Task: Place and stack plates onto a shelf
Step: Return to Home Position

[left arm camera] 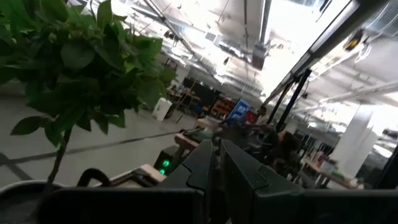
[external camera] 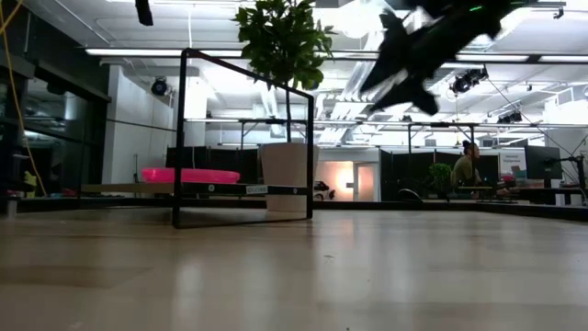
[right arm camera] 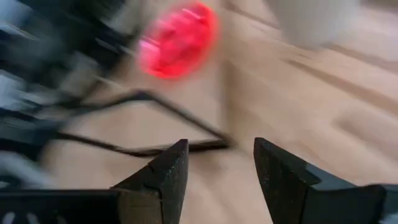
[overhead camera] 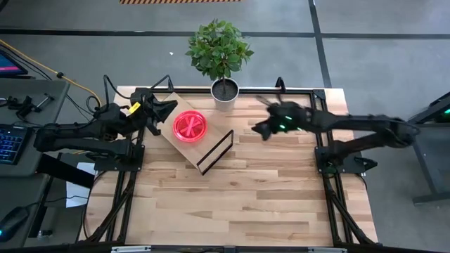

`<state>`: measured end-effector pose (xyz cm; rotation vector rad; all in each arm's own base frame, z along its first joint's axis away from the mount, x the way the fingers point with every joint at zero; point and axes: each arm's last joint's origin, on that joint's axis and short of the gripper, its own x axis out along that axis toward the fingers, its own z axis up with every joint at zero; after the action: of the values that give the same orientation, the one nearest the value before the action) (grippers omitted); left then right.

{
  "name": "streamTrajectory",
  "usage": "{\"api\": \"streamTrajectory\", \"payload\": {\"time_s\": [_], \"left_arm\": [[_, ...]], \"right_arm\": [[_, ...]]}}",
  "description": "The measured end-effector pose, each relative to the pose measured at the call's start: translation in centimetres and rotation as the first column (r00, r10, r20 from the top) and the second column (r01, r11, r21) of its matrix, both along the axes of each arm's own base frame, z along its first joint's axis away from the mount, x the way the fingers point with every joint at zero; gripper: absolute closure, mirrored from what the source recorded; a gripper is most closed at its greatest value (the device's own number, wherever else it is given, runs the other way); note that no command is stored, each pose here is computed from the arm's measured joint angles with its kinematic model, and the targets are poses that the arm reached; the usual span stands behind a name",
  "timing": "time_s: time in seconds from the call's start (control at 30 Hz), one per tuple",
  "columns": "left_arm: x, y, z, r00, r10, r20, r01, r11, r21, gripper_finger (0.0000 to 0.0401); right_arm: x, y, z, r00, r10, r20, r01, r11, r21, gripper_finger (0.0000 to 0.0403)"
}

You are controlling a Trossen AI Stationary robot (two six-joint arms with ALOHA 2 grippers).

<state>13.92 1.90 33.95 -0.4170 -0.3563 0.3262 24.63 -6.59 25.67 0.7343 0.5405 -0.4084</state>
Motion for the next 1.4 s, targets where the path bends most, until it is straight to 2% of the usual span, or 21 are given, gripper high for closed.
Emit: {"api": "streamTrajectory", "payload": {"time_s": [0.07,0.13,0.23,0.37,0.4,0.53,0.57,0.7,0.77,1.03,1.2,1.4], "left_arm": [[0.0,0.0,-0.1,1.0,0.007,-0.017,-0.007,1.0,0.018,0.0378],[0.0,0.0,-0.1,0.999,0.017,-0.031,-0.015,0.999,0.051,0.0381],[0.0,-0.3,-0.2,0.997,-0.054,-0.06,0.06,0.993,0.099,0.0395],[-0.3,-1.3,-1.0,0.971,-0.202,-0.132,0.21,0.977,0.048,0.04],[-0.3,-1.6,-1.3,0.962,-0.214,-0.169,0.222,0.974,0.034,0.0401],[-0.2,-2.4,-2.7,0.942,-0.168,-0.29,0.188,0.981,0.039,0.0401],[-0.1,-2.6,-3.0,0.945,-0.168,-0.281,0.191,0.98,0.057,0.0401],[-0.1,-3.0,-5.0,0.963,-0.178,-0.204,0.208,0.969,0.132,0.0401],[-0.6,-2.9,-6.1,0.969,-0.182,-0.167,0.207,0.967,0.15,0.0401],[-3.8,-1.9,-8.4,0.975,-0.204,-0.092,0.22,0.953,0.209,0.0401],[-4.9,-1.6,-10.6,0.968,-0.238,-0.082,0.248,0.955,0.164,0.0401],[-5.0,-1.6,-13.1,0.964,-0.261,-0.045,0.265,0.959,0.097,0.0401]], "right_arm": [[-1.9,1.3,0.5,0.986,-0.006,0.166,0.002,1.0,0.022,0.0236],[-3.3,2.3,1.1,0.945,-0.014,0.327,0.01,1.0,0.013,0.0242],[-4.9,3.5,2.0,0.888,-0.01,0.459,0.019,1.0,-0.016,0.0276],[-5.8,4.8,2.8,0.872,0.038,0.488,-0.027,0.999,-0.03,0.0377],[-5.8,5.1,2.8,0.87,0.055,0.49,-0.039,0.998,-0.041,0.0389],[-5.7,5.6,3.7,0.868,0.052,0.494,-0.027,0.998,-0.057,0.0394],[-5.7,5.6,4.0,0.867,0.053,0.495,-0.021,0.997,-0.07,0.0398],[-5.4,5.6,5.7,0.857,0.16,0.49,-0.048,0.971,-0.233,0.0395],[-5.3,5.6,6.8,0.843,0.184,0.505,-0.048,0.962,-0.269,0.0399],[-5.6,5.6,9.2,0.814,0.19,0.548,-0.031,0.958,-0.287,0.0402],[-5.8,5.8,9.4,0.838,0.159,0.522,-0.054,0.976,-0.211,0.0402],[-5.8,6.8,9.3,0.847,0.194,0.494,-0.11,0.975,-0.194,0.0403]]}}
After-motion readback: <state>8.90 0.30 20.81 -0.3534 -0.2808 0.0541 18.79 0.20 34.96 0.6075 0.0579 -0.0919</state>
